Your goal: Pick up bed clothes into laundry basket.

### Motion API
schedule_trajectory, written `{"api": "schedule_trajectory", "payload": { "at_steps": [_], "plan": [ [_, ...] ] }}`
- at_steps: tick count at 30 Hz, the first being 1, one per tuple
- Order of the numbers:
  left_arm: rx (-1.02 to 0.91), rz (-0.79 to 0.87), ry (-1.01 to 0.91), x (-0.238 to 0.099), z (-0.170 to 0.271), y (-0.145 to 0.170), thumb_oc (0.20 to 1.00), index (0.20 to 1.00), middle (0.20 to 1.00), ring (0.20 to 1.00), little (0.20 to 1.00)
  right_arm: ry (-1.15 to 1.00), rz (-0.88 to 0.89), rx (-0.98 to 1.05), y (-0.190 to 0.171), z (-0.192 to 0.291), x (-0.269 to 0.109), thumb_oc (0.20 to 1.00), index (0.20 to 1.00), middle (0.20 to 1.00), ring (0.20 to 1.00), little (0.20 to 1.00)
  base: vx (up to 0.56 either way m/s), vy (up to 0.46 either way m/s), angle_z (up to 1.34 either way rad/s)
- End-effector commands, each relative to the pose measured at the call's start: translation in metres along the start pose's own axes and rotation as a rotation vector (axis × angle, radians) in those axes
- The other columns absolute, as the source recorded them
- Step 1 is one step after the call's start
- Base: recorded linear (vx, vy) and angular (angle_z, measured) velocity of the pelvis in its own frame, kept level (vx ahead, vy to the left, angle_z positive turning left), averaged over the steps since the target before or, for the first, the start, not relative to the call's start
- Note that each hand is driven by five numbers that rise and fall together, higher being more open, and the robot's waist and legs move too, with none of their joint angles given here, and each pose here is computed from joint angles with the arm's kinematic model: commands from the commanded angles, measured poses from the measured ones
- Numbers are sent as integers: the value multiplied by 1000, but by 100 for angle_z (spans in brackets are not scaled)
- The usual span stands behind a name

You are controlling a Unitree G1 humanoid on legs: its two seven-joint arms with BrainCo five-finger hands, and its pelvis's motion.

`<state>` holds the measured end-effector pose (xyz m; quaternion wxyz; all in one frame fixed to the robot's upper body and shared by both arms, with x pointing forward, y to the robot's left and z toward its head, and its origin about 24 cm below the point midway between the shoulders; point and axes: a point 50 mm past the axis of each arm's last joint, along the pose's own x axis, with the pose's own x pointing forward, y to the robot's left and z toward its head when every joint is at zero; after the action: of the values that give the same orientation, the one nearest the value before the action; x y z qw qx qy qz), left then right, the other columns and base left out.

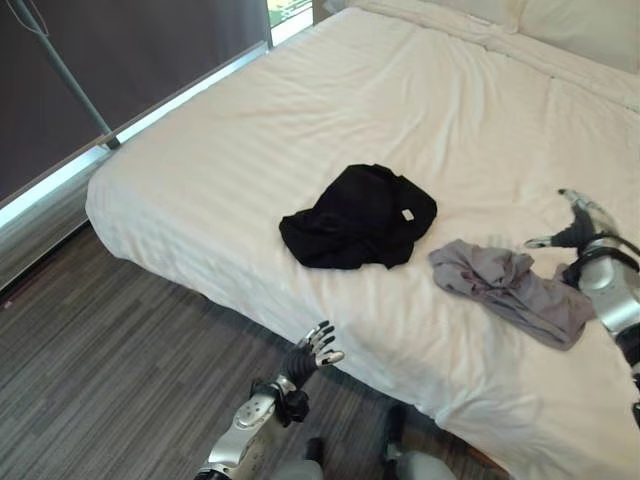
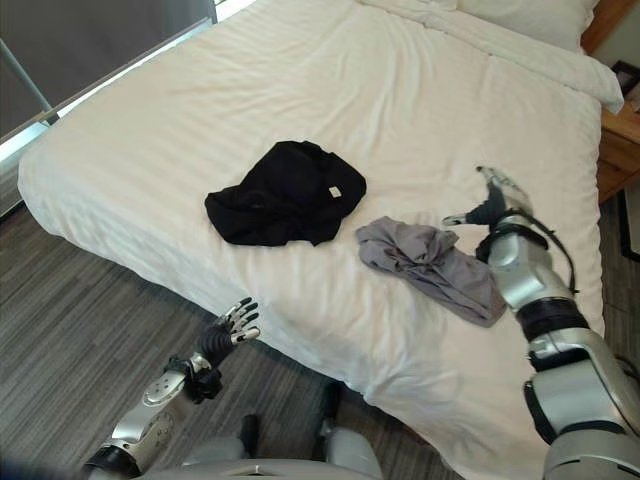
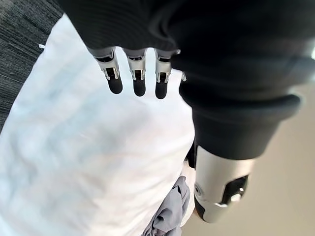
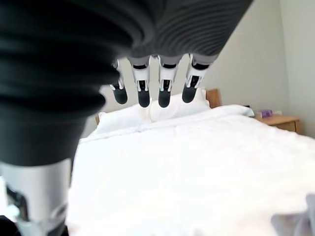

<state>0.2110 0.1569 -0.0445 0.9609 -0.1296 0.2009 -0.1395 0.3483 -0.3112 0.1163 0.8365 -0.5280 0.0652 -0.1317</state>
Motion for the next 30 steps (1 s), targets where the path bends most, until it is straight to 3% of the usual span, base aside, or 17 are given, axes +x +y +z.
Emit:
{"api": "schedule_trajectory", "payload": {
  "at_steps": [1, 5, 8, 9, 10, 11, 14, 21, 22, 27, 30],
  "plan": [
    [-33, -58, -69, 4, 11, -15, 1000, 1000, 1000, 1000, 1000, 35, 15, 38, -7, 10, 16, 1000, 1000, 1000, 1000, 1000, 12, -35, 5],
    [-38, -51, -65, 6, 9, -15, 1000, 1000, 1000, 1000, 1000, 104, 132, 51, 35, 7, 10, 1000, 1000, 1000, 1000, 1000, 9, -24, 13],
    [-52, -54, -48, 6, 2, -18, 1000, 1000, 1000, 1000, 1000, 254, 347, 100, 114, -21, -33, 1000, 1000, 1000, 1000, 1000, 73, -42, 14],
    [-52, -54, -48, 6, 2, -18, 1000, 1000, 1000, 1000, 1000, 254, 348, 100, 114, -21, -33, 1000, 1000, 1000, 1000, 1000, 114, -41, 12],
    [-49, -54, -52, 4, 2, -15, 1000, 1000, 1000, 1000, 1000, 378, 430, 137, 141, -49, -64, 360, 360, 360, 360, 360, 115, -35, 23],
    [-46, -54, -52, 2, 2, -13, 1000, 1000, 1000, 1000, 1000, 432, 456, 154, 147, -62, -75, 200, 200, 200, 200, 200, 151, -50, 26],
    [-20, -21, -96, -3, 10, -3, 1000, 1000, 1000, 1000, 1000, 549, 505, 219, 160, -92, -108, 200, 200, 200, 200, 200, 91, -38, 16],
    [134, 57, -281, 4, 62, 14, 1000, 1000, 1000, 1000, 1000, 636, 510, 252, 157, -128, -142, 200, 200, 200, 200, 200, 43, -39, -1],
    [229, 72, -399, 11, 99, 15, 1000, 1000, 1000, 1000, 1000, 678, 530, 246, 157, -142, -158, 200, 200, 200, 200, 200, 21, -39, -17],
    [475, 117, -638, 27, 184, 4, 1000, 1000, 1000, 1000, 1000, 806, 529, 309, 158, -164, -187, 200, 200, 200, 200, 200, 34, -34, -10],
    [561, 156, -682, 33, 204, 2, 1000, 1000, 1000, 1000, 1000, 824, 522, 347, 160, -166, -194, 200, 200, 200, 200, 200, 19, 10, -18]
  ]
}}
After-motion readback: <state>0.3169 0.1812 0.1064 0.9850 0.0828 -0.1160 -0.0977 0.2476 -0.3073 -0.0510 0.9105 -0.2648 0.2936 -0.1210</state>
